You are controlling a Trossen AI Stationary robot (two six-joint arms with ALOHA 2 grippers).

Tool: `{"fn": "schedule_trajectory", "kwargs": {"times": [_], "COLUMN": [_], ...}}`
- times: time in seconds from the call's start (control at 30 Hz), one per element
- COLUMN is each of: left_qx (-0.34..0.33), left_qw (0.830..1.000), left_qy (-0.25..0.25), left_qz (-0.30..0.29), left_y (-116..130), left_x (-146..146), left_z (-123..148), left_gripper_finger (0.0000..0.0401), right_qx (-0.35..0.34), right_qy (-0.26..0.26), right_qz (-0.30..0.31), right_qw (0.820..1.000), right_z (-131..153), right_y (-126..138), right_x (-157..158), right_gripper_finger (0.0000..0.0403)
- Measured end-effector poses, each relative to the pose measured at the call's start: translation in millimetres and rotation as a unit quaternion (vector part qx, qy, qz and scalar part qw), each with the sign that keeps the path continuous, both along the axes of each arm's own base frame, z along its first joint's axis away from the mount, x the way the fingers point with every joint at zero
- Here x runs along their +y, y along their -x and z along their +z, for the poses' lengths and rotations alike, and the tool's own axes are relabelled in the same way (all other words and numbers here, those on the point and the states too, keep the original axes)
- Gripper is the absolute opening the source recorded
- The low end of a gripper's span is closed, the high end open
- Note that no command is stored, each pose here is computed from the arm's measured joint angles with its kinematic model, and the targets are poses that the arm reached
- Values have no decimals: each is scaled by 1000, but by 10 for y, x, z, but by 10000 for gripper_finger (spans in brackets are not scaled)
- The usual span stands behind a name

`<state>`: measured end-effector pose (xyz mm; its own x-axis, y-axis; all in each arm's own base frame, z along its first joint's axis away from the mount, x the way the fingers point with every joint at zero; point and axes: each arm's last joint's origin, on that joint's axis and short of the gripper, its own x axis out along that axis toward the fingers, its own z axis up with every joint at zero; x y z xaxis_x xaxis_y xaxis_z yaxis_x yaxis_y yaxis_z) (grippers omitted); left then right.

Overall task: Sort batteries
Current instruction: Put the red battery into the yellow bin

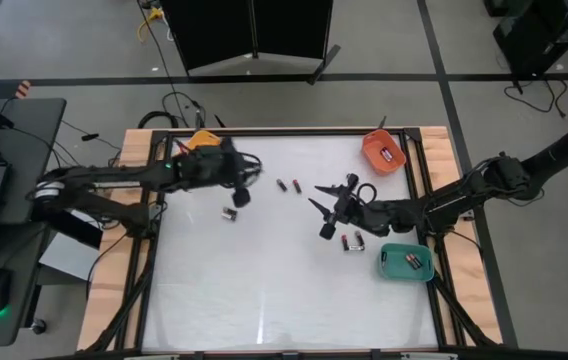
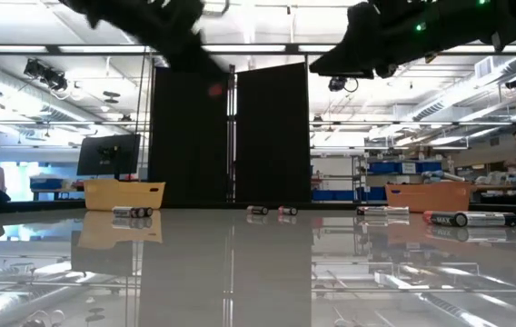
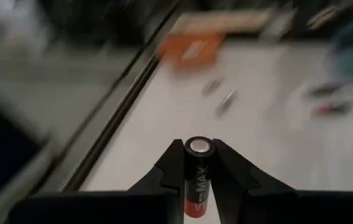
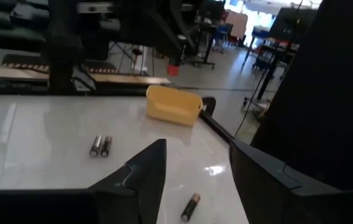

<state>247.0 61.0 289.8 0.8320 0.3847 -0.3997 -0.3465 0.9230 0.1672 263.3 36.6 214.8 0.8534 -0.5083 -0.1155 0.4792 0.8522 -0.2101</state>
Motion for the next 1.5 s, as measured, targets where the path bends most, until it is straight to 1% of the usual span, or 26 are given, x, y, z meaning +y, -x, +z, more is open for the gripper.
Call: {"fn": "schedule_trajectory", "kwargs": {"times": [0.07, 0.1, 0.17, 0.23, 0.37, 0.57, 0.67, 0.87, 0.97, 1.13, 1.27, 1.4, 1.5], "left_qx": [43, 68, 114, 142, 177, 235, 260, 306, 316, 312, 309, 309, 309], "left_qw": [997, 992, 978, 961, 933, 888, 872, 844, 838, 841, 842, 843, 843], "left_qy": [23, 33, 52, 79, 104, 139, 168, 197, 203, 200, 199, 199, 198], "left_qz": [64, 100, 168, 221, 295, 370, 379, 395, 396, 394, 395, 394, 392], "left_y": [160, 248, 386, 501, 602, 767, 817, 853, 842, 822, 817, 811, 803], "left_x": [90, 145, 266, 404, 718, 1168, 1328, 1511, 1552, 1577, 1583, 1578, 1572], "left_z": [-41, -71, -149, -216, -361, -650, -817, -1111, -1203, -1230, -1227, -1227, -1228], "left_gripper_finger": [54, 54, 54, 54, 54, 54, 54, 54, 54, 54, 56, 97, 123], "right_qx": [6, 9, 10, 13, 14, 18, 20, 34, 39, 46, 45, 44, 44], "right_qy": [-7, -10, -17, -20, -20, -19, -19, -22, -42, -69, -75, -76, -82], "right_qz": [-3, -4, -7, -10, -17, -22, -26, -38, -45, -41, -43, -59, -58], "right_qw": [1000, 1000, 1000, 1000, 1000, 999, 999, 998, 997, 996, 995, 994, 994], "right_z": [-22, -32, -43, -52, -55, -61, -65, -98, -131, -166, -166, -166, -167], "right_y": [3, 5, 6, 6, 3, 0, -2, 3, 7, 5, -1, 1, 1], "right_x": [-6, -10, -22, -37, -69, -103, -127, -179, -223, -319, -402, -497, -571], "right_gripper_finger": [179, 177, 173, 170, 166, 167, 166, 165, 165, 156, 148, 139, 130]}}
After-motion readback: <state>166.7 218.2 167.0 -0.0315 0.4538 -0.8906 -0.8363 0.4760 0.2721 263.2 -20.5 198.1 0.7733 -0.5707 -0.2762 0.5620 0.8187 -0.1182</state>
